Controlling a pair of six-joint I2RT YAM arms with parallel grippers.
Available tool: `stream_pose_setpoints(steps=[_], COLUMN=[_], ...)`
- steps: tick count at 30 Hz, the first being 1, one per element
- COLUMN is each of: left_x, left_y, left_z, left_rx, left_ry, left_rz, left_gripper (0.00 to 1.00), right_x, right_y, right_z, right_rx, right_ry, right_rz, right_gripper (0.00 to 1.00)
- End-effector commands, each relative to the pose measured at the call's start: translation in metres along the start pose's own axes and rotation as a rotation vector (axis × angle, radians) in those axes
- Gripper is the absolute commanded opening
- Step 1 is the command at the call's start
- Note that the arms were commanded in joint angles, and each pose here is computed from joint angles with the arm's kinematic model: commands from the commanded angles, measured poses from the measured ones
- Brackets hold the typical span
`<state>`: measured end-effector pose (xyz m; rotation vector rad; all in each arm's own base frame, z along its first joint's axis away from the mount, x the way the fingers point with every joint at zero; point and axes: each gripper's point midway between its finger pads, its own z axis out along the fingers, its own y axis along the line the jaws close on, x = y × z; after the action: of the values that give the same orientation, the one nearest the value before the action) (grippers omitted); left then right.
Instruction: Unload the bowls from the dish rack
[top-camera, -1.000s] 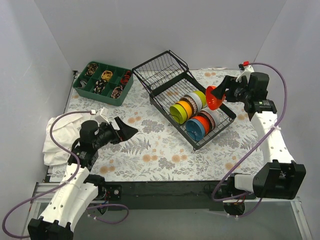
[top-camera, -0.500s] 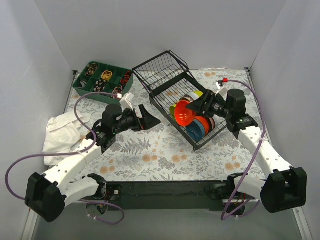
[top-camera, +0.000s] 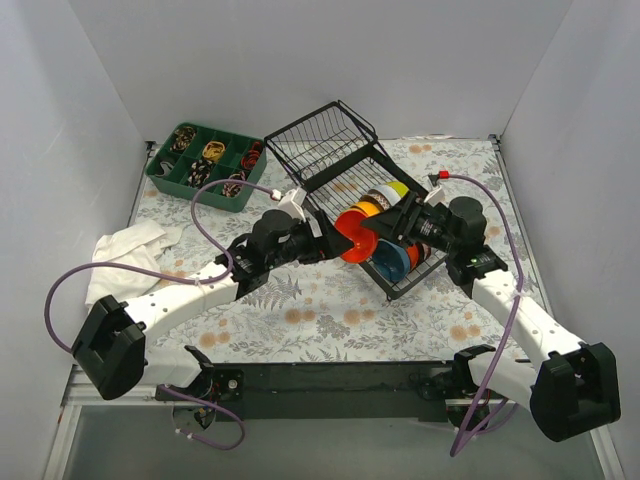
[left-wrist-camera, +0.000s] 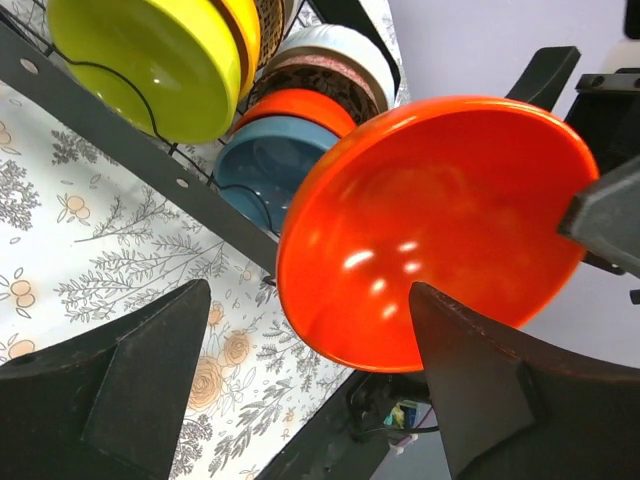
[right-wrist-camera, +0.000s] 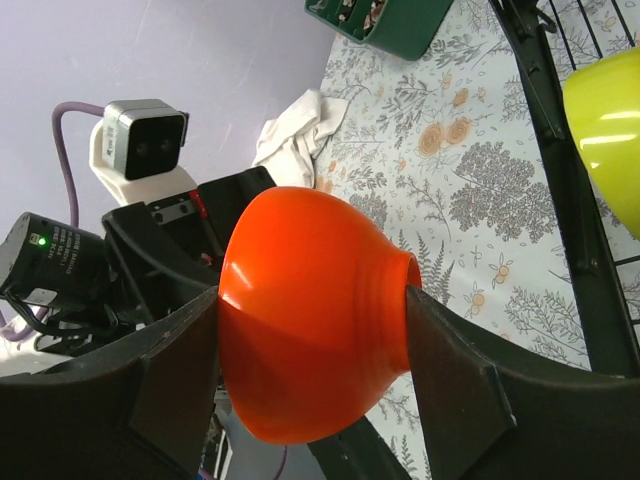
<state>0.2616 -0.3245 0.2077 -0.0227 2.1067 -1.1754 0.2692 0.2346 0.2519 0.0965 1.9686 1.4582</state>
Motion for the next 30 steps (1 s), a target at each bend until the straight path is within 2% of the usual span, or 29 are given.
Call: stream_pose_setpoints(steps=[1,6,12,16,17,19,22,24,25,26,28,30], left_x=[-0.011,-0.007,-0.002,0.0,0.0,-0.001,-0.004,-0.007,-0.003,-0.005,-0.002,-0.007], left_y=[-0.007,-0.005,-0.006,-0.005,-0.003,0.005,0.012,0.018,0.026,0.029,0.047,0.053], left_z=[0.001,0.002,0.006,0.005,0.004,0.001,-0.007,-0.012,-0.014,-0.017,-0.023,-0.031], left_rx=[-0.016,-0.017,-0.001,-0.001,-0.005,-0.03,-0.056,-0.086,-0.123,-0.142,-0.227,-0.265], left_ry=[-0.071,-0.075,-0.071,-0.073,-0.08,-0.101,-0.13,-0.15,-0.141,-0.147,-0.144,-0.164], left_rz=[-0.029,-0.04,-0.067,-0.068,-0.063,-0.056,-0.042,-0.027,-0.022,-0.017,0.006,0.023], left_gripper=[0.78,0.6,0.46,0.25,0.13,0.01,0.0,0.0,0.0,0.0,0.0,0.0], right_x=[-0.006,0.0,0.006,0.01,0.011,0.014,0.018,0.019,0.02,0.02,0.021,0.022], right_y=[0.032,0.031,0.031,0.028,0.027,0.024,0.022,0.021,0.018,0.018,0.015,0.011], right_z=[-0.008,-0.011,-0.012,-0.014,-0.015,-0.016,-0.017,-0.018,-0.018,-0.018,-0.019,-0.019], right_rx=[-0.119,-0.136,-0.149,-0.147,-0.146,-0.142,-0.139,-0.14,-0.135,-0.134,-0.126,-0.109], right_ry=[-0.036,-0.035,-0.027,-0.029,-0.028,-0.022,-0.019,-0.018,-0.017,-0.021,-0.024,-0.02], right_rz=[-0.04,-0.014,-0.005,0.005,0.007,0.014,0.015,0.003,0.002,-0.011,-0.014,-0.028], right_gripper=[0.16,0.16,0.16,0.16,0.16,0.17,0.26,0.43,0.56,0.61,0.71,0.75])
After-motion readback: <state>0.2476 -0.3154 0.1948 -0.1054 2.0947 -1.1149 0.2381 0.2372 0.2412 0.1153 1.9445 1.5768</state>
